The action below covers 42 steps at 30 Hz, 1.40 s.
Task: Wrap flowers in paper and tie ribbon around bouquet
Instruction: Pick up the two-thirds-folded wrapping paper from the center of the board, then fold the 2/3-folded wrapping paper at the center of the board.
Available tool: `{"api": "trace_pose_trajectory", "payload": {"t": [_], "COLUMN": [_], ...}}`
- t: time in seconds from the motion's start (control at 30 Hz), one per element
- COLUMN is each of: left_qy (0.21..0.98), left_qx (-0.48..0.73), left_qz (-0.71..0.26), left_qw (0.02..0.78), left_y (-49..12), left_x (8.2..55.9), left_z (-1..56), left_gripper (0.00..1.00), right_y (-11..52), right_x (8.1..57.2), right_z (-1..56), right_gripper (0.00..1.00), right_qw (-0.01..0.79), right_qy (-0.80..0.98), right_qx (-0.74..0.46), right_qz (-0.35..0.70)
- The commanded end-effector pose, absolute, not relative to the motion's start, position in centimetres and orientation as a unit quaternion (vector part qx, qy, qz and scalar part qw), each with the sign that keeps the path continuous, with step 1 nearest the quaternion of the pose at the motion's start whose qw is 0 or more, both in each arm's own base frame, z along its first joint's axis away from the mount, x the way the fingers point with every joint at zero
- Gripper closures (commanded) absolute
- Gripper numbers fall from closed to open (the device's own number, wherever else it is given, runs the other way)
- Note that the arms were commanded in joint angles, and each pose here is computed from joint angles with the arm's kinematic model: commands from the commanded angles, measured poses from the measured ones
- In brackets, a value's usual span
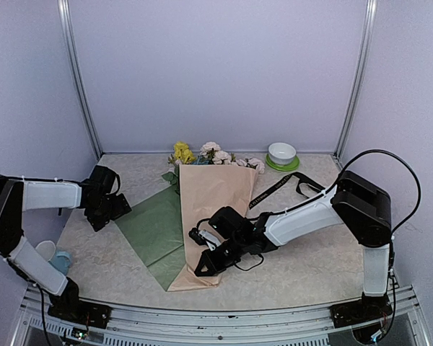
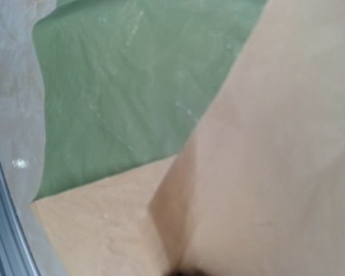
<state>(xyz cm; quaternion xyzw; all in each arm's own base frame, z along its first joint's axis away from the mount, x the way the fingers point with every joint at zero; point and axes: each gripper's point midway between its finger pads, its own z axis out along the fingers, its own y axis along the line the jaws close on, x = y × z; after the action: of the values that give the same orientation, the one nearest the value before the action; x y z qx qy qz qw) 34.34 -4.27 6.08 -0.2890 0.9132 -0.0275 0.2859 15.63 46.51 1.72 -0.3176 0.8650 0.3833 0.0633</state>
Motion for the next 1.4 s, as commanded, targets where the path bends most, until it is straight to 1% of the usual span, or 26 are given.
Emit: {"api": "trace_pose_trajectory", "payload": {"t": [0.0, 0.3, 0.5, 0.57, 0.67, 0.77, 0.8, 0.83, 0.9, 0.93, 1.07, 1.17, 1.37], "left_qy": [0.924, 0.921, 0.911, 0.904, 0.893, 0.898, 0.901, 0.904, 0.907, 0.906, 0.902, 0.897, 0.895], "left_qx": [-0.282, -0.272, -0.253, -0.245, -0.223, -0.186, -0.18, -0.178, -0.182, -0.183, -0.16, -0.118, -0.046], "left_qz": [-0.075, -0.186, -0.258, -0.281, -0.312, -0.32, -0.317, -0.312, -0.3, -0.297, -0.288, -0.295, -0.323], "left_qw": [0.247, 0.206, 0.199, 0.211, 0.236, 0.238, 0.236, 0.234, 0.234, 0.239, 0.28, 0.308, 0.303], "left_y": [-5.5, -9.0, -11.5, -12.2, -13.4, -15.5, -15.7, -15.8, -15.4, -15.2, -15.2, -16.7, -21.9], "left_x": [34.5, 34.8, 35.2, 35.5, 35.7, 34.9, 34.6, 34.2, 33.8, 33.7, 34.4, 35.3, 35.7], "left_z": [3.8, 0.0, -0.2, 0.7, 3.0, 4.2, 4.2, 4.2, 4.0, 4.3, 7.5, 11.1, 13.8], "left_gripper": [0.01, 0.04, 0.1, 0.16, 0.27, 0.4, 0.48, 0.6, 0.88, 0.99, 1.0, 1.0, 1.0], "right_y": [41.6, 41.4, 41.3, 41.3, 41.3, 41.2, 41.3, 41.3, 41.3, 41.3, 41.1, 40.8, 40.8], "right_x": [13.8, 13.9, 13.9, 13.9, 13.9, 13.8, 13.8, 13.8, 13.8, 13.7, 13.4, 13.1, 13.4], "right_z": [-4.8, -4.9, -5.0, -5.0, -5.1, -5.2, -5.1, -5.1, -5.2, -5.2, -5.6, -6.0, -6.2], "right_gripper": [1.0, 1.0, 1.0, 1.0, 1.0, 1.0, 1.0, 1.0, 1.0, 1.0, 1.0, 1.0, 1.0], "right_qw": [-0.009, -0.005, -0.006, -0.006, -0.008, -0.01, -0.009, -0.009, -0.01, -0.012, -0.02, -0.026, -0.021], "right_qy": [0.91, 0.91, 0.912, 0.912, 0.912, 0.912, 0.911, 0.911, 0.911, 0.911, 0.911, 0.911, 0.911], "right_qx": [-0.307, -0.314, -0.312, -0.312, -0.312, -0.313, -0.312, -0.312, -0.313, -0.313, -0.311, -0.31, -0.323], "right_qz": [0.278, 0.269, 0.267, 0.268, 0.267, 0.267, 0.268, 0.268, 0.269, 0.269, 0.27, 0.269, 0.257]}}
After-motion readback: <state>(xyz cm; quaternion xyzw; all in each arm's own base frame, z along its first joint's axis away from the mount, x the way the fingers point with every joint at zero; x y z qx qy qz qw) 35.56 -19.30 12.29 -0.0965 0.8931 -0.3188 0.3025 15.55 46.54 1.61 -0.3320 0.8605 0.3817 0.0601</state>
